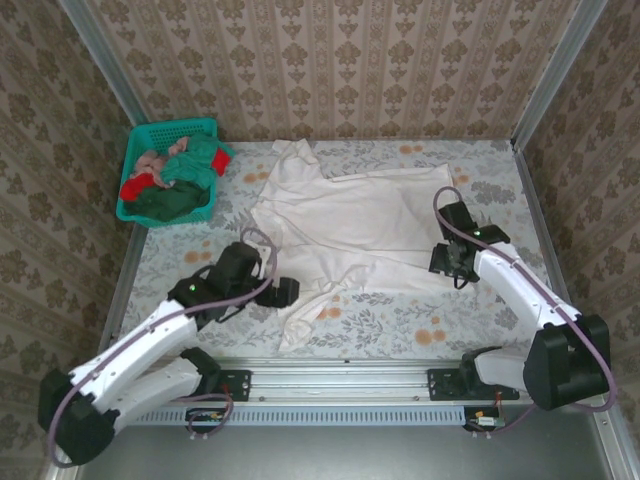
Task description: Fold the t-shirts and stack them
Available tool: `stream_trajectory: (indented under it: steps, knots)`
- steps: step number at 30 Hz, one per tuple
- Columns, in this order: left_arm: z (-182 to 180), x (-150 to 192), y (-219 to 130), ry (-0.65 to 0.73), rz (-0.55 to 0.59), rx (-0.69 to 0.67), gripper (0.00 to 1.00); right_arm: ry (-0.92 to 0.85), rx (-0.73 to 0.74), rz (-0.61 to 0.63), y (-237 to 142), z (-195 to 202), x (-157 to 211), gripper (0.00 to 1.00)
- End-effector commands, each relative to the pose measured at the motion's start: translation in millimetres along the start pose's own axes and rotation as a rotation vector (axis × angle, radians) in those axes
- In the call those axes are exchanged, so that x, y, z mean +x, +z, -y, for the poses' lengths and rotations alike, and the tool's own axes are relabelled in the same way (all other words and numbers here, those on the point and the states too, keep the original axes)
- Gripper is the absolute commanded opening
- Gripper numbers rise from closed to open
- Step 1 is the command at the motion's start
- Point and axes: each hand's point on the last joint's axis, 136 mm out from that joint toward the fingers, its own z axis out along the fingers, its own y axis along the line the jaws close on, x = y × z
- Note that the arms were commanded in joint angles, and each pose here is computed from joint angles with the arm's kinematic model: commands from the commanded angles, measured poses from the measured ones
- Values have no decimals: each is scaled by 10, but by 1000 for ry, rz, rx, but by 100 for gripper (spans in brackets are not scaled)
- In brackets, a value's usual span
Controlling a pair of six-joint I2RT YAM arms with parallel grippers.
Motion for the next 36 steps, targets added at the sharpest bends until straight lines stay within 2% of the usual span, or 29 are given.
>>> stream_trajectory:
  steps: [1,5,8,9,12,14,16,18,20,21,24,26,29,32,36]
  knots:
    - [-253,-78,307,14,-80,-71,96,0,-77,44,-81,-249,-6,62]
    - [-569,-155,706,-40,-161,-129,87,-154,-280,145,-271,-958,44,69]
    - [-720,-252,954,-31,-212,-171,77,-216,-371,182,-258,-1299,68,72]
    - [-858,-290,1017,-53,-234,-197,69,-212,-363,172,-202,-1325,68,72]
    - [-1081,-314,1170,-92,-289,-221,32,-225,-307,106,-26,-1342,127,72]
    - [-1205,-324,1191,-119,-307,-225,15,-231,-258,94,33,-1291,145,73]
    - [-1298,-369,1149,-138,-288,-229,7,-249,-203,58,150,-1205,233,73]
    - [-1379,-459,1071,-151,-255,-229,5,-257,-191,62,163,-1160,269,74]
    - [-1458,-544,1014,-145,-237,-234,5,-257,-146,47,219,-1051,330,75]
    - [-1517,-605,983,-138,-231,-255,9,-228,-112,68,156,-937,304,76]
    - [-1582,-748,953,-127,-212,-260,11,-167,43,46,136,-539,340,78]
    - [-1568,-795,899,-131,-213,-258,32,-122,86,39,118,-342,362,78]
    - [-1445,-763,721,-128,-197,-266,50,-21,87,7,94,-94,460,78]
    - [-1243,-629,472,-128,-162,-289,60,60,96,2,44,74,581,75]
    - [-815,-331,176,-82,-91,-271,67,127,144,-43,124,243,725,75]
